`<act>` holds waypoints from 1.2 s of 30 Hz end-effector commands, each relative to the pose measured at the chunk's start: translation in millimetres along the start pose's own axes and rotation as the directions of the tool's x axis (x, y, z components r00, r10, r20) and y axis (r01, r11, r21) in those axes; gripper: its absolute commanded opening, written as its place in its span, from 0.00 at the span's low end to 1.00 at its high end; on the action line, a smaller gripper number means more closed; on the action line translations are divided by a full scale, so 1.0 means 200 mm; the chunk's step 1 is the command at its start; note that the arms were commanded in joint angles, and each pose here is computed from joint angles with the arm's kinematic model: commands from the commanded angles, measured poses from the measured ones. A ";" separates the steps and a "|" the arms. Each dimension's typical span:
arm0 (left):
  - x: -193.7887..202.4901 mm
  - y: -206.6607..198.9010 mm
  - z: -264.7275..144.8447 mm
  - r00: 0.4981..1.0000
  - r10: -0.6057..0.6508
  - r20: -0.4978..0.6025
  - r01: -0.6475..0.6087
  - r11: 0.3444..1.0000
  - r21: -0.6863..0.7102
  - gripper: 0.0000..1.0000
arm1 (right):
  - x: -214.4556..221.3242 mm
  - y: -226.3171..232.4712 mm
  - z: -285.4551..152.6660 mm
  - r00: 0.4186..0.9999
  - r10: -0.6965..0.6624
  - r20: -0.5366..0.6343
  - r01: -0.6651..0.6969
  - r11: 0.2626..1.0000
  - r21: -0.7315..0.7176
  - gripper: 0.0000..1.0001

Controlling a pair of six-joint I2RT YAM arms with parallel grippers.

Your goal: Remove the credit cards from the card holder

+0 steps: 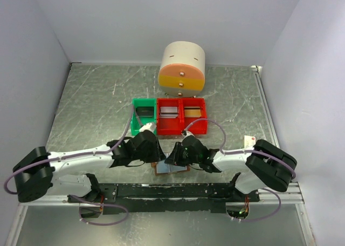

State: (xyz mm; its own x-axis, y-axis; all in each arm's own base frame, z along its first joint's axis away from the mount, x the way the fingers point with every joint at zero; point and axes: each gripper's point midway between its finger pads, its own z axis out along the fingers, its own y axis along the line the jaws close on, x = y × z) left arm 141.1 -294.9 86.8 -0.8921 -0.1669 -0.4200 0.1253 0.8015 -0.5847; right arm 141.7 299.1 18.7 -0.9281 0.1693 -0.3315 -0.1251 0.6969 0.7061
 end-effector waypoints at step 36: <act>0.13 0.23 0.15 0.995 0.075 -0.071 -0.087 0.980 -0.178 0.33 | -0.06 -0.11 -0.27 0.995 -0.064 0.082 0.053 0.990 0.134 0.46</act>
State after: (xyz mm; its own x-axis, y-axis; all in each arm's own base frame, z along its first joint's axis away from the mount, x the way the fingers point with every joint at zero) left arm 141.5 -280.4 28.4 -0.9063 -0.0898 -0.4129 0.1006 0.9033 -0.4171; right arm 137.5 237.2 42.2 -0.8799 0.1952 -0.4332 -0.1054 0.8088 0.5785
